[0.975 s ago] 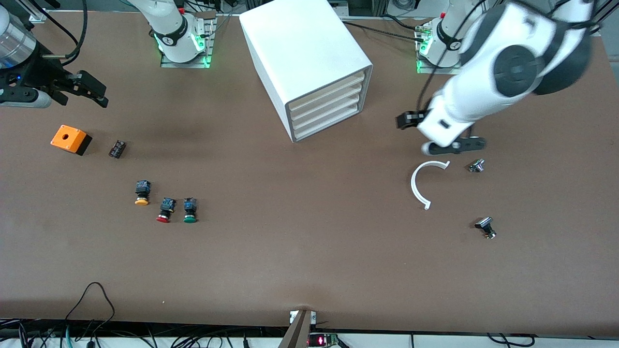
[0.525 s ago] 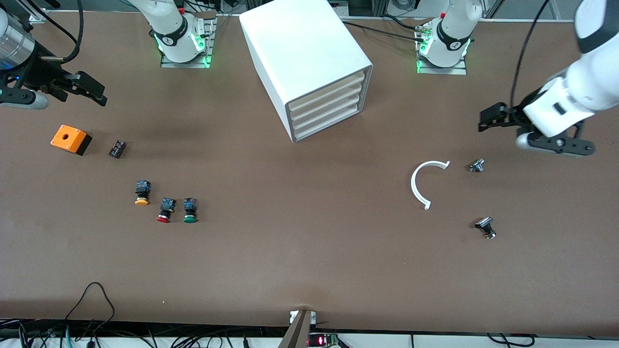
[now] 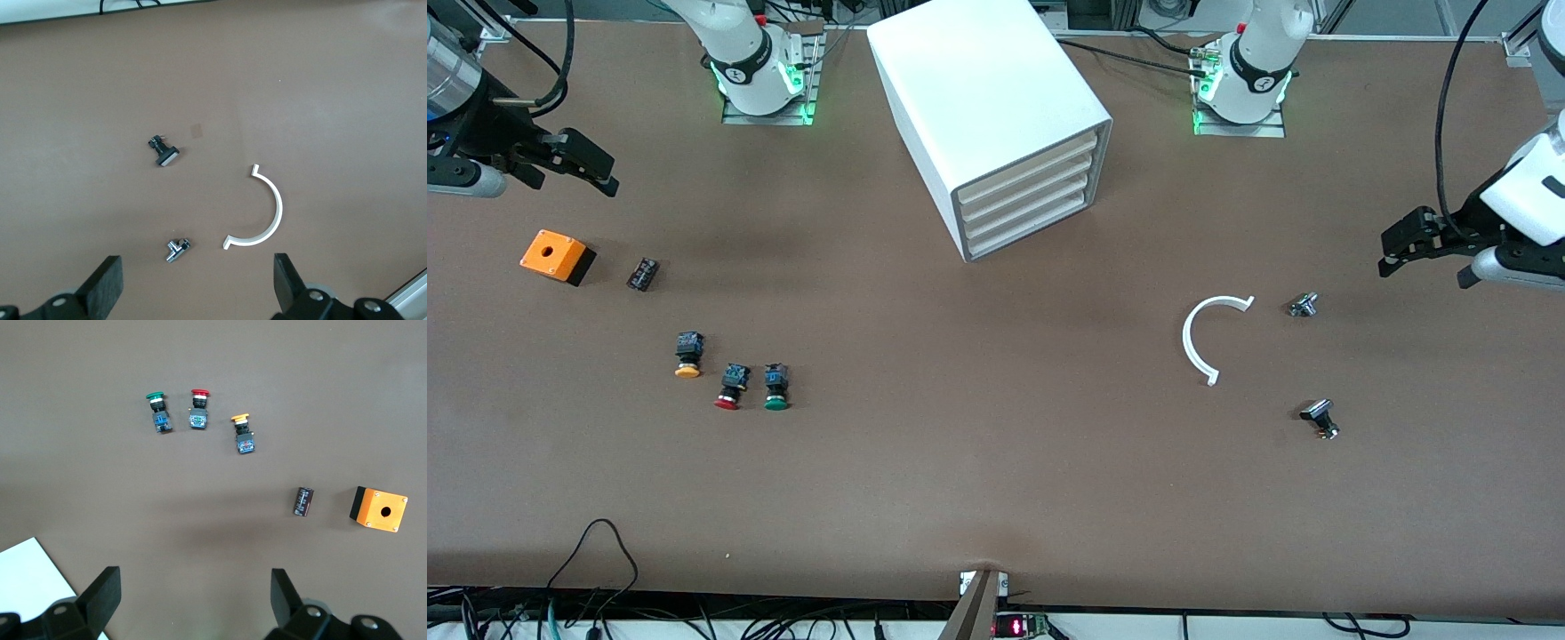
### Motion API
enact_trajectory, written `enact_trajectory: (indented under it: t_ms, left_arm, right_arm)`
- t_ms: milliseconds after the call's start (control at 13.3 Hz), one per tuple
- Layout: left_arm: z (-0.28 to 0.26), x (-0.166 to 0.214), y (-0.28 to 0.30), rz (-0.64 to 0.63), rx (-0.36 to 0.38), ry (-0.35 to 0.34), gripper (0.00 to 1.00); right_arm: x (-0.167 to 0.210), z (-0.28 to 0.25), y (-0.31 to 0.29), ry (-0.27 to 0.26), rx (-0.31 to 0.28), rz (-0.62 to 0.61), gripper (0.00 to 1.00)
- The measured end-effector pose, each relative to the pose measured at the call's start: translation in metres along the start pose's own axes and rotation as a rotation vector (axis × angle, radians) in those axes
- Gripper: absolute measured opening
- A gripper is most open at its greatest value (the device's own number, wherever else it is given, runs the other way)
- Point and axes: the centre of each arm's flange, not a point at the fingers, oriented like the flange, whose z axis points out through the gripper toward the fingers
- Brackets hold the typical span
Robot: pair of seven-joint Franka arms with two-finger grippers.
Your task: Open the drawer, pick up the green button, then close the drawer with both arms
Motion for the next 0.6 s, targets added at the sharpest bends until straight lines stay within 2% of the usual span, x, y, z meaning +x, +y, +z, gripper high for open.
enact_trajectory:
  t_ms: [300, 600]
  left_arm:
    - [0.001, -0.003, 0.019, -0.007, 0.008, -0.022, 1.0]
    - [0.001, -0.003, 0.018, -0.017, 0.027, -0.014, 1.0]
  right_arm:
    - [0.001, -0.004, 0.0, 0.01, 0.002, -0.002, 1.0]
    - [0.001, -0.007, 0.0, 0.016, 0.003, -0.003, 1.0]
